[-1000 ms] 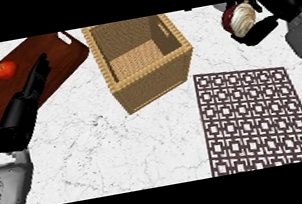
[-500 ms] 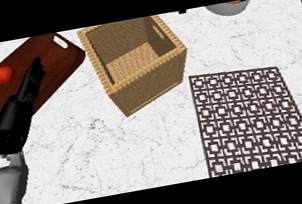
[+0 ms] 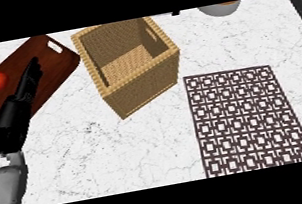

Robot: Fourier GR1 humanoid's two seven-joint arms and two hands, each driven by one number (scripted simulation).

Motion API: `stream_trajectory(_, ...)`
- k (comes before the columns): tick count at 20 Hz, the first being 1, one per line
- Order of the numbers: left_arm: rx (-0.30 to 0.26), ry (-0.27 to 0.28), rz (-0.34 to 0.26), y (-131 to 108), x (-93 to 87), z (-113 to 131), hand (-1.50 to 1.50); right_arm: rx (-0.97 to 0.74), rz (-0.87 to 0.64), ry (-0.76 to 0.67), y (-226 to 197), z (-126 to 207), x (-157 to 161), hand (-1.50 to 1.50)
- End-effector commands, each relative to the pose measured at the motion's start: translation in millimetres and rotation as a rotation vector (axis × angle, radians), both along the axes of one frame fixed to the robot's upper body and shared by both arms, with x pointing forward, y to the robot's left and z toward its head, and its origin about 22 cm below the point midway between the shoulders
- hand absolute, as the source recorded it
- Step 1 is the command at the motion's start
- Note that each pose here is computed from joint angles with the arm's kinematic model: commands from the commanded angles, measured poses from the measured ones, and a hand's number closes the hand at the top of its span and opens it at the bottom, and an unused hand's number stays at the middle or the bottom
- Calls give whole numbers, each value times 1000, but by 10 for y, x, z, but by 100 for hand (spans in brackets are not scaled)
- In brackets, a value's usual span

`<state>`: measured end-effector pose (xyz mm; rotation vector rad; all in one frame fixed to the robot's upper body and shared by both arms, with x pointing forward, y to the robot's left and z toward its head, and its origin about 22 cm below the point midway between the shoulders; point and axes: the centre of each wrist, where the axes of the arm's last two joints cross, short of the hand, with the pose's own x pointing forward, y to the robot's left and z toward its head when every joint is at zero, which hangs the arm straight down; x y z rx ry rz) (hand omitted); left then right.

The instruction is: Pick the cupcake from the placemat and place it in the basket

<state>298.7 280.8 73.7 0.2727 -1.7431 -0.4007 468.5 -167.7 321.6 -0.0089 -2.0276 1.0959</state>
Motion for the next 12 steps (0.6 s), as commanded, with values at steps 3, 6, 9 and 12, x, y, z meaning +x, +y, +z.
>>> stream_trajectory(3, -11, 7, 2, -3, -40, -75, 0, -75, 45, 67, 625, 160, -81, 150)
stream_trajectory(6, -12, 8, 18, 124, 27, -10, 0, -118, 51, 111, 936, 274, -147, 150)
stream_trajectory(9, -6, 8, 8, -1, 10, 38, 0, -193, 53, 119, 1094, 63, -136, 150)
stream_trajectory(12, -2, 18, 13, 11, -75, -31, 0, -236, 60, 159, 1378, -113, -201, 150)
